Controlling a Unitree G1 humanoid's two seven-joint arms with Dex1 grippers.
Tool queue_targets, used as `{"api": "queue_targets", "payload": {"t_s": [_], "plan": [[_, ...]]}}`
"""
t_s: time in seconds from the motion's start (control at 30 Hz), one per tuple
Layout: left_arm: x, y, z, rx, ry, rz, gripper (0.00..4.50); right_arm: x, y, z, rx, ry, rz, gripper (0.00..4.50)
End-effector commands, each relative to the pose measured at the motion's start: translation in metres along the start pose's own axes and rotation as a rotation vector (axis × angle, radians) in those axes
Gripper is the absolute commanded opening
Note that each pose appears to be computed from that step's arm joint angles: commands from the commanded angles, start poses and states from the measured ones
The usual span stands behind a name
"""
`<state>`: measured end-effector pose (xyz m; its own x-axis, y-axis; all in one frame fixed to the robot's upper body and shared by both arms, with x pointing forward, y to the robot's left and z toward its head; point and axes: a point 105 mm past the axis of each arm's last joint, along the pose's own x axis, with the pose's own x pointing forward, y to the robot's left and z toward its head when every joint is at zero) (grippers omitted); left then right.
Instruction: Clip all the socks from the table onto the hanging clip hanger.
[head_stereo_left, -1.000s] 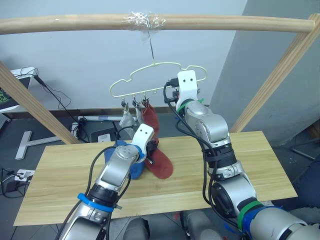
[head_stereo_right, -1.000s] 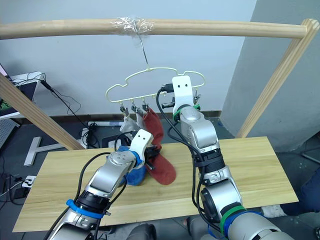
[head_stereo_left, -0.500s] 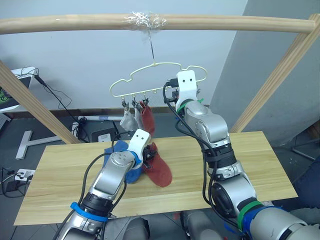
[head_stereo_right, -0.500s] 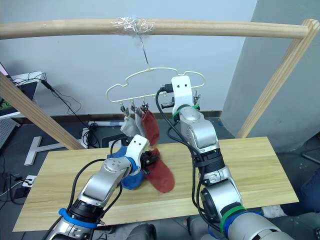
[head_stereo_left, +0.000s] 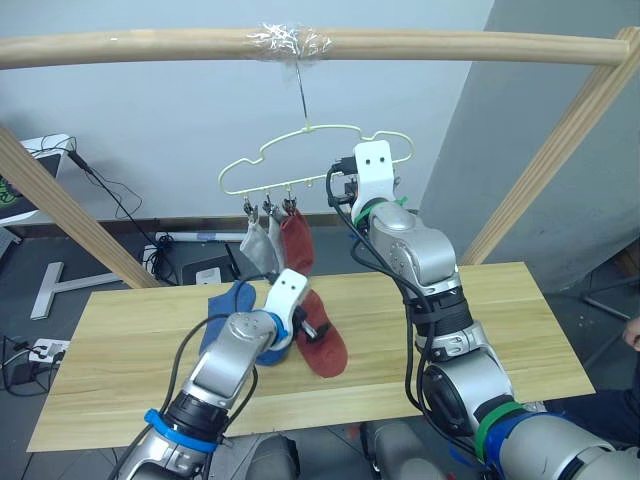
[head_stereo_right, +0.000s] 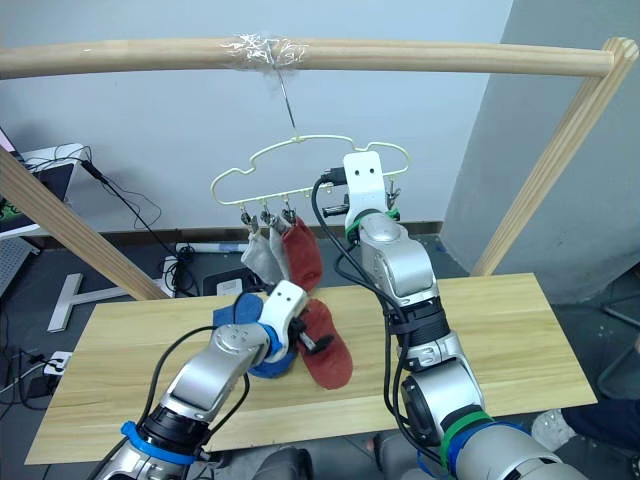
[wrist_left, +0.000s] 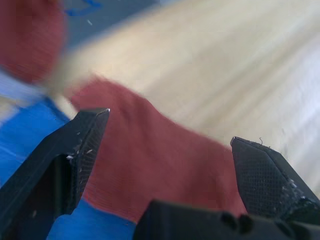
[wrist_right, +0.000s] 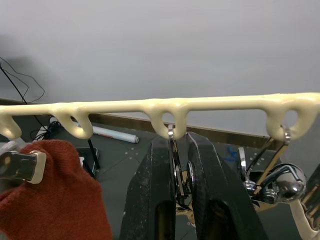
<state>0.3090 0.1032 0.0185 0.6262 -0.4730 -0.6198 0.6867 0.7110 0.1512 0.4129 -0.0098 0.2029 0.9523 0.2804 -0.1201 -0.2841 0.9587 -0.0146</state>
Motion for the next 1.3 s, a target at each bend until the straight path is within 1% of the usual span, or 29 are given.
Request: {"api": "queue_targets", "payload": {"t_s": [0.03,0.17,0.27,0.4,0.63,0.77,0.87,0.93,1.03,1.2,1.3], "plan": [[0.008,-0.003,0.006,0.011,-0.020,0.024,4.48,-0.006,0.004,0.017,0.003,-0.068,0.006,0.07],[0.016,-0.002,0.002,-0.005,-0.002,0.055,4.48,-0.006,0.003,0.017,-0.001,-0.067,0.005,0.07],[0.018,-0.001,0.002,-0.025,-0.015,0.066,4.48,-0.006,0.003,0.017,-0.004,-0.068,0.005,0.07],[0.016,0.008,0.007,-0.047,-0.034,0.110,4.48,-0.007,0.003,0.017,-0.005,-0.067,0.005,0.07],[0.016,0.017,0.005,-0.073,-0.030,0.150,4.48,-0.008,0.002,0.016,-0.005,-0.064,0.004,0.07],[0.021,0.011,0.003,-0.067,-0.014,0.125,4.48,-0.008,0.002,0.016,-0.005,-0.064,0.001,0.07],[0.025,0.005,0.002,-0.027,-0.003,0.096,4.48,-0.008,0.001,0.016,-0.005,-0.064,-0.001,0.07],[0.028,0.001,0.006,0.016,-0.011,0.082,4.48,-0.009,0.001,0.016,-0.006,-0.064,-0.003,0.07],[0.033,-0.006,0.009,0.034,-0.001,0.049,4.48,-0.009,0.000,0.016,-0.007,-0.064,-0.004,0.07],[0.041,-0.020,-0.004,0.061,0.070,-0.006,4.48,-0.009,0.000,0.016,-0.006,-0.065,-0.005,0.07],[0.044,-0.028,-0.007,0.068,0.084,-0.040,4.48,-0.009,0.000,0.017,-0.007,-0.066,-0.006,0.07]]}}
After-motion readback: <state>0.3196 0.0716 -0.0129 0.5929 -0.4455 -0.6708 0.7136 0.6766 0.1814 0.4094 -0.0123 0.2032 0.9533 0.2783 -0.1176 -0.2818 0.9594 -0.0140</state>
